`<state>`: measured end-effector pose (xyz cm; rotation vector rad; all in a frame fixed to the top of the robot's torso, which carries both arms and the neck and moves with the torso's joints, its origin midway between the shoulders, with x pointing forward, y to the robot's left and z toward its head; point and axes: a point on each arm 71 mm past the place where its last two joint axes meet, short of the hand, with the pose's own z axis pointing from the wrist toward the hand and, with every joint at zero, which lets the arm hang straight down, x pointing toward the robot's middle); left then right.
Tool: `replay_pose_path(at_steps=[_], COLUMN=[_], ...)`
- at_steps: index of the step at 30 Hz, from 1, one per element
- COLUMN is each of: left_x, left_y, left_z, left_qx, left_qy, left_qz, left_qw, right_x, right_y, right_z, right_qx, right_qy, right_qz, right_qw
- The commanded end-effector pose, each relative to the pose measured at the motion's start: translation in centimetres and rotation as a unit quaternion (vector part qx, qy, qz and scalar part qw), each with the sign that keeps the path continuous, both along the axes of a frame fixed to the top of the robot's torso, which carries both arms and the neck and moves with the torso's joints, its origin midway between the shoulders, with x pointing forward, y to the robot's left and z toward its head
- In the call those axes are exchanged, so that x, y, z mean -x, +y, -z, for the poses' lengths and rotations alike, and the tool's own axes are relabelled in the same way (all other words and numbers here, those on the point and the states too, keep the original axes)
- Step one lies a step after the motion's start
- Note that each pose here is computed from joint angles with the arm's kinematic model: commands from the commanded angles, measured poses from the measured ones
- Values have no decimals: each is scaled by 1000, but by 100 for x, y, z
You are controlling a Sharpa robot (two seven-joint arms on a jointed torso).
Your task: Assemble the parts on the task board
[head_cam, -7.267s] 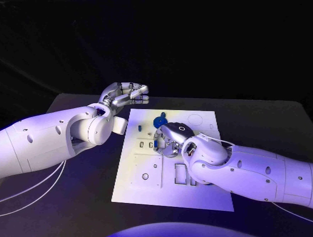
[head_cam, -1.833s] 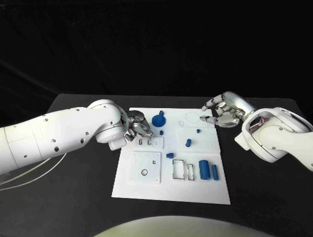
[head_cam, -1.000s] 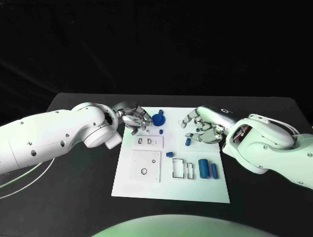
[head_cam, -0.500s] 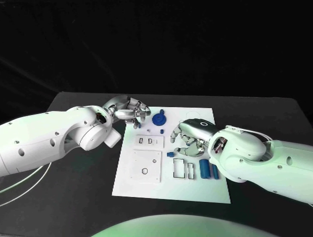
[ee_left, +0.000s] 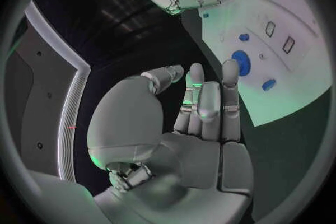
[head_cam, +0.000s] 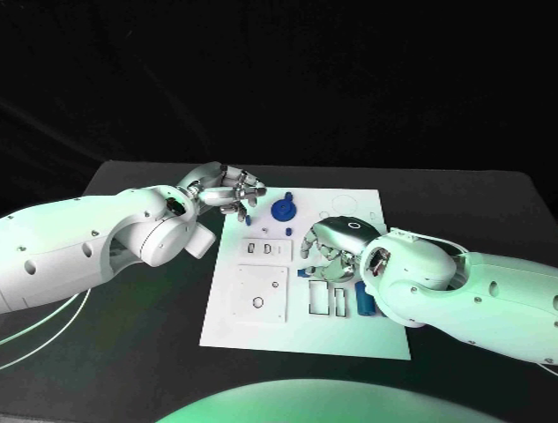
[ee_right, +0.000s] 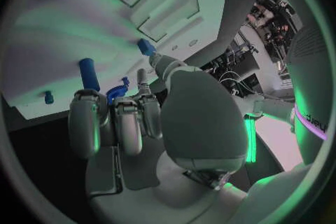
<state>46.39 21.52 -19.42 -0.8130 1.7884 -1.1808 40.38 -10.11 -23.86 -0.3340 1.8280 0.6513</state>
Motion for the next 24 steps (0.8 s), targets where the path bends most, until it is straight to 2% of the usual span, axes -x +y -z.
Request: replay_pose_path(at_steps=[1,15,24], left_x=[0,-6,-8], left_y=[-2,15,20], left_z=[-21,-15,-11], left_qx=[16,14,13], left_qy=[-6,-3,0], left_qz=[-7,-11,-12], left_qw=[1000,1000,1000], right_x=[9,36,13], right_y=[9,45,51], right_z=[28,49,81], right_qx=[13,15,25], right_qy=[2,10,14], right_qz=[4,-2,-2], right_qw=[1000,1000,1000])
